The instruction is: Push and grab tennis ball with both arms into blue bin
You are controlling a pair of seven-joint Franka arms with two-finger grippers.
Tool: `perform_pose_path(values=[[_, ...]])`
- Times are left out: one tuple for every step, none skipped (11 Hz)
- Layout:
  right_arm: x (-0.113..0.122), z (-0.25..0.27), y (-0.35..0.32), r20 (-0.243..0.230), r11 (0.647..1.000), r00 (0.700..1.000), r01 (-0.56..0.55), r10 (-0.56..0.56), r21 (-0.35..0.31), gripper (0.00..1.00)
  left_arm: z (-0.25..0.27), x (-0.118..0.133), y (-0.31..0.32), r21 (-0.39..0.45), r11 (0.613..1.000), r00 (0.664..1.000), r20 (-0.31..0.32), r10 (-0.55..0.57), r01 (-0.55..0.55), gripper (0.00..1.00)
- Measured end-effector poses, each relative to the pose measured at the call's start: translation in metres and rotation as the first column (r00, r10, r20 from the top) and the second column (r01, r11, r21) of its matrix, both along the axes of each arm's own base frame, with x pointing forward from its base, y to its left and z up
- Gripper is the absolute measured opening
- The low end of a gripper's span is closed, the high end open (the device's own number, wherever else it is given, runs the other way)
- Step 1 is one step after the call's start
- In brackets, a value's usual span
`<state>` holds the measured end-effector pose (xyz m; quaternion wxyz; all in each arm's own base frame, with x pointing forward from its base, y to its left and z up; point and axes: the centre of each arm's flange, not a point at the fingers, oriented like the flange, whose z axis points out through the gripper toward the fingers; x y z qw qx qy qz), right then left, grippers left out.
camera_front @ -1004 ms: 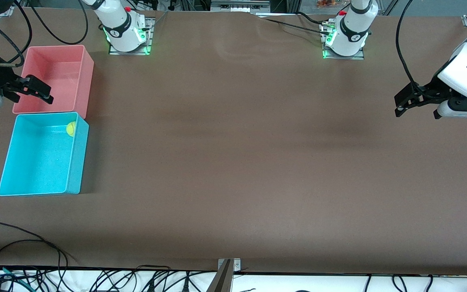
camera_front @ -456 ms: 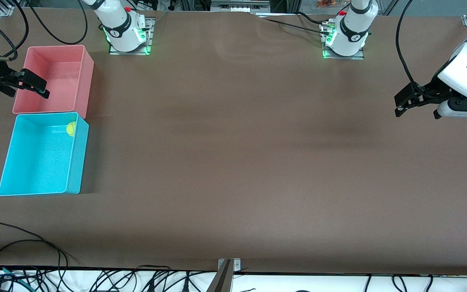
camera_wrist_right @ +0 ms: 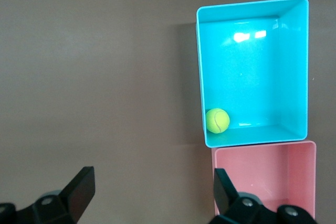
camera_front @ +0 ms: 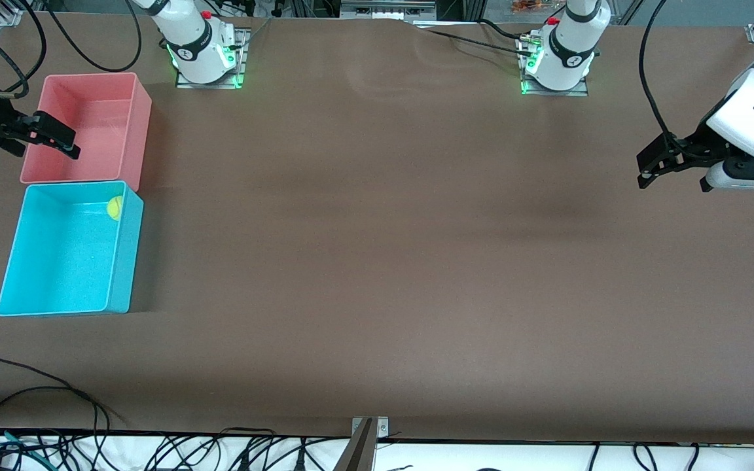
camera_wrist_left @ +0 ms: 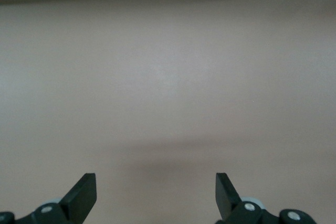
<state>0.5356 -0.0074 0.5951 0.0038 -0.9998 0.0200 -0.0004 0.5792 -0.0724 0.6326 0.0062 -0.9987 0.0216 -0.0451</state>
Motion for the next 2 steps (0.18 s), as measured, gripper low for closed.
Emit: perform_pose_path(values=[[0.0000,-0.0001,0.0000,0.000,1.000,1.000,0.000,0.000,0.000,1.00,0.0000,0.0000,0.0000,0.000,1.000,1.000,0.000,0.000,0.000,1.00],[0.0000,-0.0001,0.0000,0.000,1.000,1.000,0.000,0.000,0.000,1.00,0.0000,0.0000,0.0000,0.000,1.000,1.000,0.000,0.000,0.000,1.00]])
